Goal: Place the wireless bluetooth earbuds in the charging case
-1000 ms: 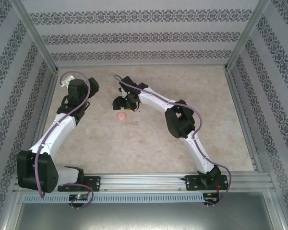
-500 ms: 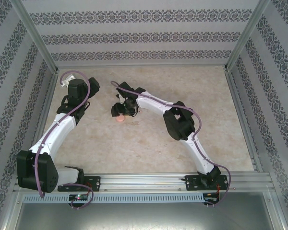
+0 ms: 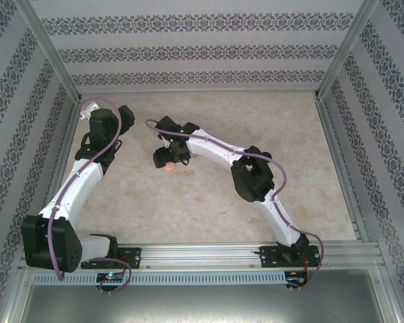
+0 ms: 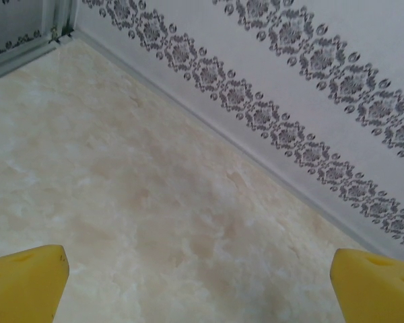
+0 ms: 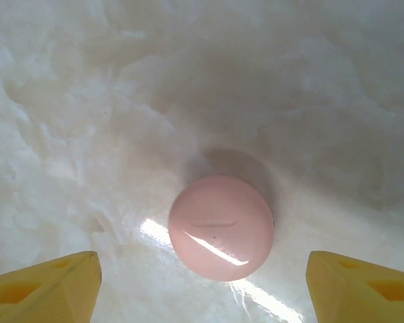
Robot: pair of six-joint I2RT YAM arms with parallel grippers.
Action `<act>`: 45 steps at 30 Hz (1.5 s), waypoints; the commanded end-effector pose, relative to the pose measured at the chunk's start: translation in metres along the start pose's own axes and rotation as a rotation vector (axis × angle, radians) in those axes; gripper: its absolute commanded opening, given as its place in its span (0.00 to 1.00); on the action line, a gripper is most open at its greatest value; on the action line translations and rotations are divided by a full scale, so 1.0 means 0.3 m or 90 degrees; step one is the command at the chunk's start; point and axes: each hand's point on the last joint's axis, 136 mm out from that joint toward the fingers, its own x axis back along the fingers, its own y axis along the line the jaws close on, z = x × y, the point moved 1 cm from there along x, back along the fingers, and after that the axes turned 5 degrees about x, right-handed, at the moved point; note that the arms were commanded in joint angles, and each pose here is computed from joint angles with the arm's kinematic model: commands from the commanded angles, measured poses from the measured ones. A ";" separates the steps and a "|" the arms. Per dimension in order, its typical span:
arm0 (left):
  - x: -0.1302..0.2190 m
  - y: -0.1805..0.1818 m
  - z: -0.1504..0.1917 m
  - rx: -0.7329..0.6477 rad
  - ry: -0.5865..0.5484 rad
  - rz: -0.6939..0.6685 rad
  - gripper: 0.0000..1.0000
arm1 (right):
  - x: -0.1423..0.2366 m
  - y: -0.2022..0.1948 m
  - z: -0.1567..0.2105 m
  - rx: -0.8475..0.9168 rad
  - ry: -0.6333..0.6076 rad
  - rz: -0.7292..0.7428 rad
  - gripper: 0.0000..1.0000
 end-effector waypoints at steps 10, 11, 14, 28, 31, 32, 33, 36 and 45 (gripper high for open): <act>0.071 -0.010 -0.137 0.027 -0.050 0.013 0.99 | -0.070 -0.040 0.010 0.088 0.039 0.115 0.81; 0.074 -0.010 -0.142 0.028 -0.053 0.014 0.99 | -0.079 -0.042 0.014 0.090 0.044 0.117 0.81; 0.075 -0.006 -0.141 0.031 -0.052 0.014 0.99 | -0.102 -0.043 0.022 0.096 0.053 0.119 0.80; 0.058 0.003 -0.115 0.041 -0.041 0.017 0.99 | -0.161 -0.056 0.045 0.107 0.075 0.136 0.71; 0.053 0.008 -0.109 0.044 -0.038 0.015 0.99 | -0.170 -0.054 0.050 0.112 0.079 0.139 0.71; 0.053 0.008 -0.108 0.045 -0.037 0.016 0.99 | -0.173 -0.053 0.053 0.114 0.081 0.140 0.70; 0.053 0.009 -0.106 0.045 -0.036 0.015 0.99 | -0.177 -0.052 0.055 0.116 0.083 0.141 0.70; 0.053 0.012 -0.101 0.047 -0.034 0.015 0.99 | -0.188 -0.048 0.064 0.117 0.088 0.143 0.70; 0.044 0.036 -0.073 0.079 -0.019 0.001 0.99 | -0.194 -0.052 0.088 0.094 0.099 0.165 0.58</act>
